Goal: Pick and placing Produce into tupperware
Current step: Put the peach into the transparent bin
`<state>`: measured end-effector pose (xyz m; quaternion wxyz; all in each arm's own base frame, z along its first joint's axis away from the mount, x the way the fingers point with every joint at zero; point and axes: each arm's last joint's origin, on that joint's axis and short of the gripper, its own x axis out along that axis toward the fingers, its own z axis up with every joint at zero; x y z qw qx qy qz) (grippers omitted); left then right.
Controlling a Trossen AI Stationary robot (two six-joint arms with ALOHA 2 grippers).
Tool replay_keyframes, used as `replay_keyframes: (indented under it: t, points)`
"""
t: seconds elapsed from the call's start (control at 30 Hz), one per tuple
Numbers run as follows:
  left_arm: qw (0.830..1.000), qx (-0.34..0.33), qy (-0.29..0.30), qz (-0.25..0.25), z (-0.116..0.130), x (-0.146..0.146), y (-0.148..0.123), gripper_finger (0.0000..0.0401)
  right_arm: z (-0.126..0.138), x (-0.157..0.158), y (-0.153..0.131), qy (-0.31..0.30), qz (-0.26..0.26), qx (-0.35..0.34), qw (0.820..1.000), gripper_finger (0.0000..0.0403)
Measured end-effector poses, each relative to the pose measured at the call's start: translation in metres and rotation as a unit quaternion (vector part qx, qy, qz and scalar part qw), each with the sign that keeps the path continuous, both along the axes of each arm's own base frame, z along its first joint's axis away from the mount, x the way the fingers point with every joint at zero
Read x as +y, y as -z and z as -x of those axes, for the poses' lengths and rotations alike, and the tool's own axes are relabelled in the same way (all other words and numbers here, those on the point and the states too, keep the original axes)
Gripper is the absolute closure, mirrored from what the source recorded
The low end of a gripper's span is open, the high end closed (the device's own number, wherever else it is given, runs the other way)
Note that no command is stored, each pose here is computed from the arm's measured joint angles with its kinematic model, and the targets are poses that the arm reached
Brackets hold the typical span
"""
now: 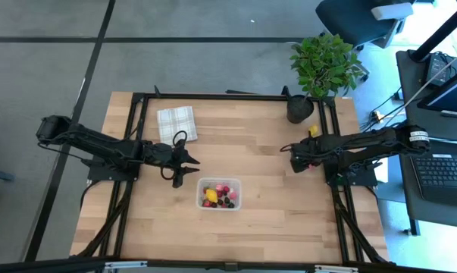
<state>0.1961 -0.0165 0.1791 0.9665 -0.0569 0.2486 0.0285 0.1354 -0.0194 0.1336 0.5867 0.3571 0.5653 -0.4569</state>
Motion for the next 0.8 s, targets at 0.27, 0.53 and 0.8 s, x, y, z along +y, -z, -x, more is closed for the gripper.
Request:
replay_keyframes:
  t: [0.27, 0.53, 0.8]
  points:
    - [1.000, 0.000, 0.000, 0.000, 0.0000, 0.0000, -0.0001, 0.0280, -0.0010, 0.0006, 0.0001, 0.014, -0.010, -0.008, 1.000, 0.0260]
    - [1.000, 0.000, 0.000, 0.000, 0.0000, 0.0000, 0.0000, 0.0280, -0.0007, 0.0009, 0.0001, 0.014, -0.015, -0.007, 1.000, 0.0312]
    - [1.000, 0.000, 0.000, 0.000, 0.0000, 0.0000, -0.0001, 0.0280, -0.0040, 0.0008, 0.0000, 0.013, -0.017, -0.023, 1.000, 0.0317]
